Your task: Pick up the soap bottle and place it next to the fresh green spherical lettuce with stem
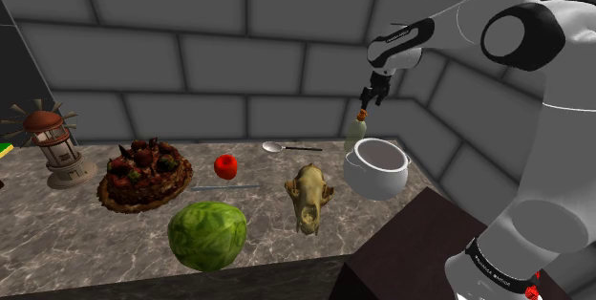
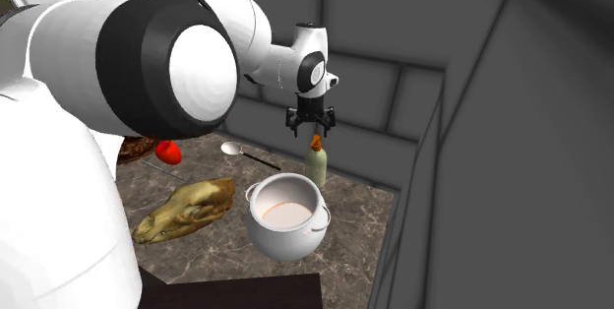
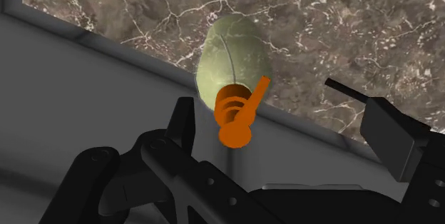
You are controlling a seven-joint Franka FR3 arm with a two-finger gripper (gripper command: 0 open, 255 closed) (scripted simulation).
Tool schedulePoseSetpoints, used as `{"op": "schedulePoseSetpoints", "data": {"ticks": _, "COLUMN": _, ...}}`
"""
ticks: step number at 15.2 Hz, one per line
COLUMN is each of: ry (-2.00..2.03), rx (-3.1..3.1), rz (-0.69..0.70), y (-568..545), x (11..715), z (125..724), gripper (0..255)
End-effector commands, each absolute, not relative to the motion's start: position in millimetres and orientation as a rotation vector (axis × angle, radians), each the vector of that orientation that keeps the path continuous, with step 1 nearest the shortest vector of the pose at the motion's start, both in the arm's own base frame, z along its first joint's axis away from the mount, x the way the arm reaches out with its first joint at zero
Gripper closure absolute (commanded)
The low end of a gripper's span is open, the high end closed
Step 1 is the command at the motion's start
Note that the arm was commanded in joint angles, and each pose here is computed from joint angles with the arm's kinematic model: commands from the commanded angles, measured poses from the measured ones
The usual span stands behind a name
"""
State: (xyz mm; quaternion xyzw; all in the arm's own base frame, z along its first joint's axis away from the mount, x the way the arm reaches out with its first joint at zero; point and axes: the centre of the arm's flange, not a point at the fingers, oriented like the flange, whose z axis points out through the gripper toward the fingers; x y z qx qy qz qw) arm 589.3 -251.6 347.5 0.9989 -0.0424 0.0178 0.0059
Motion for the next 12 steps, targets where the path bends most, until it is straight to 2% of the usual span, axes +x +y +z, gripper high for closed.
{"op": "schedulePoseSetpoints", "data": {"ticks": 1, "ry": -0.127, "rx": 3.132, "rz": 0.05, "y": -264.6, "x": 604.9, "z": 329.3, "gripper": 0}}
{"op": "schedulePoseSetpoints", "data": {"ticks": 12, "ry": -0.123, "rx": 3.137, "rz": 0.044, "y": -277.3, "x": 621.4, "z": 271.8, "gripper": 0}}
